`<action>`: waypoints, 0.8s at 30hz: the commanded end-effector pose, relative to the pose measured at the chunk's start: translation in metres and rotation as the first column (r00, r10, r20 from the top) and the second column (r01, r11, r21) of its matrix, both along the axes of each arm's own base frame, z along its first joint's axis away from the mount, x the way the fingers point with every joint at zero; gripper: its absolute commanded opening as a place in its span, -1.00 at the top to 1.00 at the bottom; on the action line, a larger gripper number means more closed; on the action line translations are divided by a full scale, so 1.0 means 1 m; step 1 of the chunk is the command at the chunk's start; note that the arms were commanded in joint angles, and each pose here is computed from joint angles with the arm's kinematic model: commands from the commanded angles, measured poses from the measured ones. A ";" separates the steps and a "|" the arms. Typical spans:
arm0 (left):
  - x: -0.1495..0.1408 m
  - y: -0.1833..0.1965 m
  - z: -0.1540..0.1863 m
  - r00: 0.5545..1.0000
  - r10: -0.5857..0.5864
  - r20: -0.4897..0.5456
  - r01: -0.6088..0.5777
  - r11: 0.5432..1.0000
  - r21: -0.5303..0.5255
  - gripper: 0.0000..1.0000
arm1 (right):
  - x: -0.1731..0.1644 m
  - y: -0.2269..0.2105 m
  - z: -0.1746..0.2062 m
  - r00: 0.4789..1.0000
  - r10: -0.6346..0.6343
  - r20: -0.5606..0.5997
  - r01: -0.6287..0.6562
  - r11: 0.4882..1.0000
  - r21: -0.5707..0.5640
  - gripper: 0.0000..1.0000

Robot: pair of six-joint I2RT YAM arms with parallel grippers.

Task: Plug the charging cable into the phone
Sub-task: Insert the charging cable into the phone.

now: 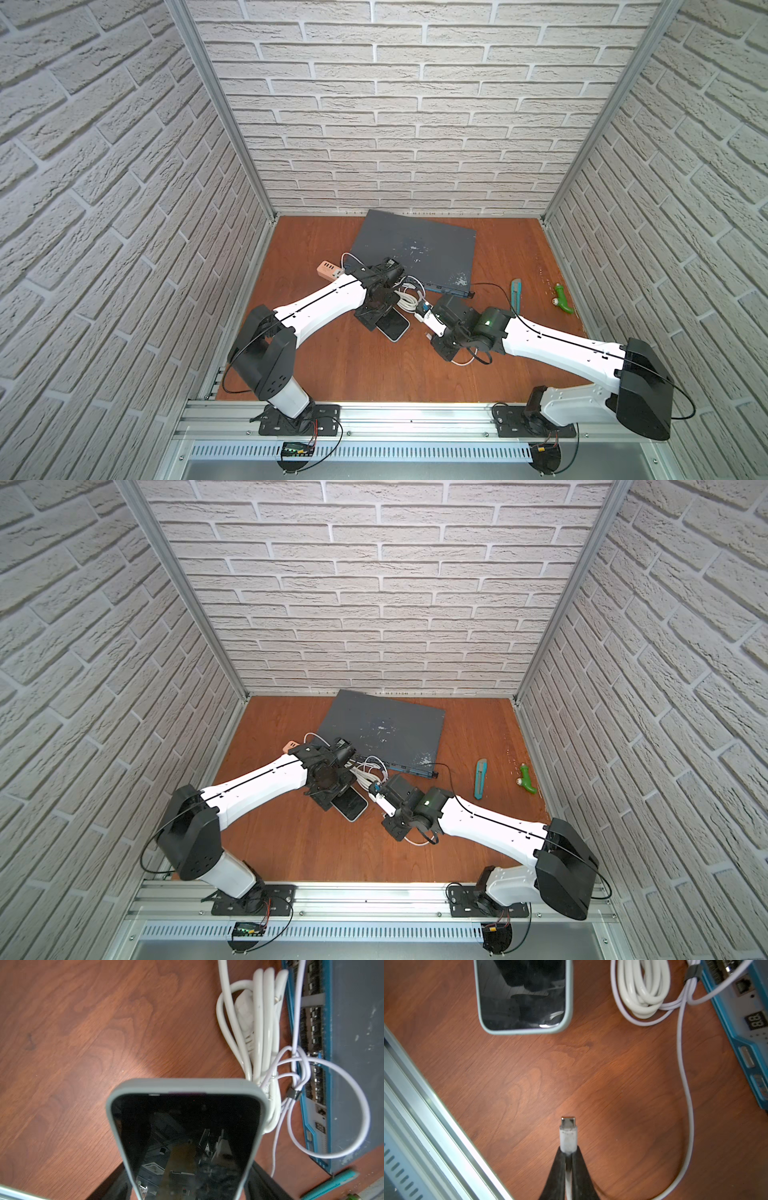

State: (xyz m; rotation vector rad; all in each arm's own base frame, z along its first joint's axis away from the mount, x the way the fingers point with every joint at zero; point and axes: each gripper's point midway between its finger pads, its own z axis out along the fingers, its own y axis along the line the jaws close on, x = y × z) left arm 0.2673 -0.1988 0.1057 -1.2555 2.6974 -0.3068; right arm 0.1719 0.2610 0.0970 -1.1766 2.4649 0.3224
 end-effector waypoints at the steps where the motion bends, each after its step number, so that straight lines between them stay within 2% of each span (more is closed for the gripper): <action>1: -0.003 0.010 0.008 0.999 0.051 0.018 -0.051 0.999 -0.001 1.00 | -0.006 0.001 0.000 0.999 0.035 0.030 -0.035 0.999 -0.023 0.93; 6: -0.006 0.013 0.010 0.998 0.056 0.024 -0.056 0.998 0.000 1.00 | -0.012 0.011 -0.008 0.994 0.092 0.066 -0.089 0.995 -0.053 0.94; 12: -0.013 0.017 0.006 0.998 0.059 -0.009 -0.059 0.998 0.022 1.00 | -0.011 0.032 -0.019 0.970 0.189 0.155 -0.167 0.975 -0.143 0.93; 24: -0.024 0.016 -0.008 0.997 0.052 -0.055 -0.050 0.998 0.042 1.00 | -0.017 0.064 -0.023 0.953 0.252 0.166 -0.234 0.965 -0.119 0.93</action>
